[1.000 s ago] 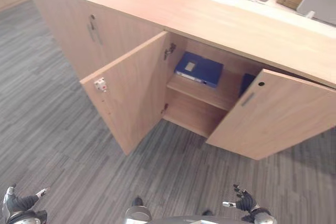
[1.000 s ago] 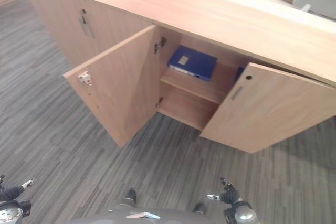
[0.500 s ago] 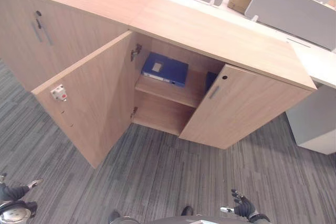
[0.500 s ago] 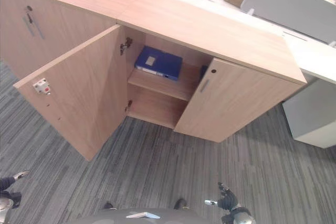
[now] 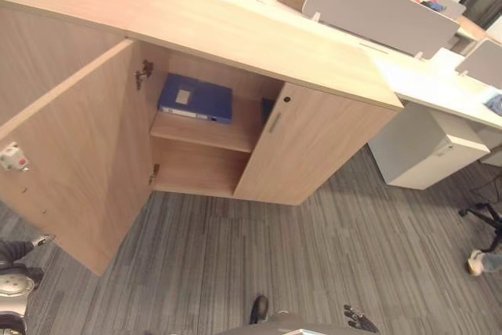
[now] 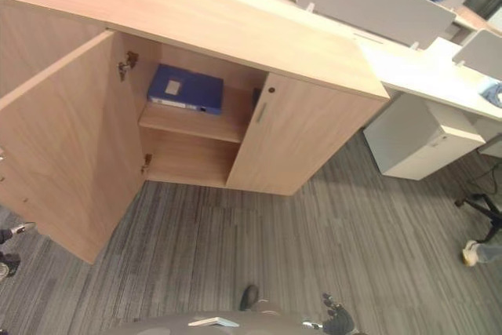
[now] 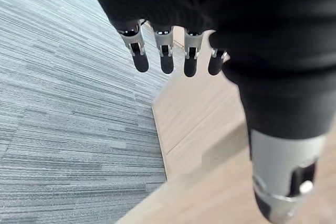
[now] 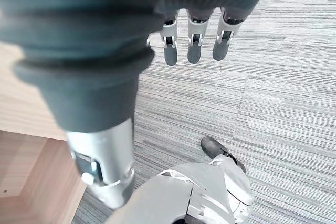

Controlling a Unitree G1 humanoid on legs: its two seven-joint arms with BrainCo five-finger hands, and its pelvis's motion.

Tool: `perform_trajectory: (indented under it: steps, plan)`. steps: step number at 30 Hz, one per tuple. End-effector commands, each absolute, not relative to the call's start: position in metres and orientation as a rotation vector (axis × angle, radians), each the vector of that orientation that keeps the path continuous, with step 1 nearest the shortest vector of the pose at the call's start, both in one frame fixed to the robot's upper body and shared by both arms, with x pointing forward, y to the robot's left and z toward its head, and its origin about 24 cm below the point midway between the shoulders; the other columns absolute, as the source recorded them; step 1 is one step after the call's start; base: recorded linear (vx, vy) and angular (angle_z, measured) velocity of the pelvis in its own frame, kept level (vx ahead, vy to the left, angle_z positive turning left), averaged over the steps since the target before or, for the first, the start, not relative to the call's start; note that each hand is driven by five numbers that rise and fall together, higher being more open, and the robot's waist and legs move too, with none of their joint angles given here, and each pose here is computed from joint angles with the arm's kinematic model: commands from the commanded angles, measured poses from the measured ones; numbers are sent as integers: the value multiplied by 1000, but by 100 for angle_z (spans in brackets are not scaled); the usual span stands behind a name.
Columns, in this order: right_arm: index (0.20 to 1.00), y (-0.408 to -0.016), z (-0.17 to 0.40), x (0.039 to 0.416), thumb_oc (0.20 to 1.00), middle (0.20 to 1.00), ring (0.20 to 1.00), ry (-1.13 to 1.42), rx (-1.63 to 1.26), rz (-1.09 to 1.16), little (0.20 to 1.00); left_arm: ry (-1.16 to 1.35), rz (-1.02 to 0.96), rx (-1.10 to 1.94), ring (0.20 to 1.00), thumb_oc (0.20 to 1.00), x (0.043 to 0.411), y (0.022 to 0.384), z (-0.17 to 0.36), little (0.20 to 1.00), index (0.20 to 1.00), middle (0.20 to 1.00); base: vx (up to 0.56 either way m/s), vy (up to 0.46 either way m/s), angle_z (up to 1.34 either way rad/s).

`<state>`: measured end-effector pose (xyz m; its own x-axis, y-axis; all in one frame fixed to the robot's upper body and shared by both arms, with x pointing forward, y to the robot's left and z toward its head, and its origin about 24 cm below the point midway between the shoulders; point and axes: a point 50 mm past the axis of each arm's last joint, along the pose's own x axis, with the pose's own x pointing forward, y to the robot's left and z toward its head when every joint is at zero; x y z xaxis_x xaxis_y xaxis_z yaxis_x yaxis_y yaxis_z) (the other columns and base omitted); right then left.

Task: Put the empty folder in the office cabinet

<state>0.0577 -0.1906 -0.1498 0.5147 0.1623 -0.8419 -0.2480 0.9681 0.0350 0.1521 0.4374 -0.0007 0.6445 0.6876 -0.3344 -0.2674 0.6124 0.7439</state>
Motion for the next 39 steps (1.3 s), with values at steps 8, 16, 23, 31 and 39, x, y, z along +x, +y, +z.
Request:
perform_trajectory:
  steps: [8,16,23,31,39]
  plan:
    - [1000,-188,-144,85,1000,1000,1000,908,-86,254,1000,612,483,770,1000,1000,174,419,-4,1000,1000,1000,48,12,-12]
    - [1000,-199,-144,85,1000,1000,1000,924,-104,215,1000,697,323,599,1000,1000,168,364,-61,1000,1000,1000,38,3,-2]
    - [1000,-213,-147,77,1000,1000,1000,966,-161,173,1000,733,201,398,1000,1000,180,290,-101,1000,1000,1000,56,-38,-7]
    - [1000,-234,-140,80,1000,1000,1000,956,-228,139,1000,636,120,349,1000,1000,218,254,-93,1000,1000,1000,70,-72,-10]
    - [1000,-273,-124,90,1000,1000,1000,924,-324,96,1000,468,279,406,1000,1000,284,301,-24,1000,1000,1000,66,-89,-15]
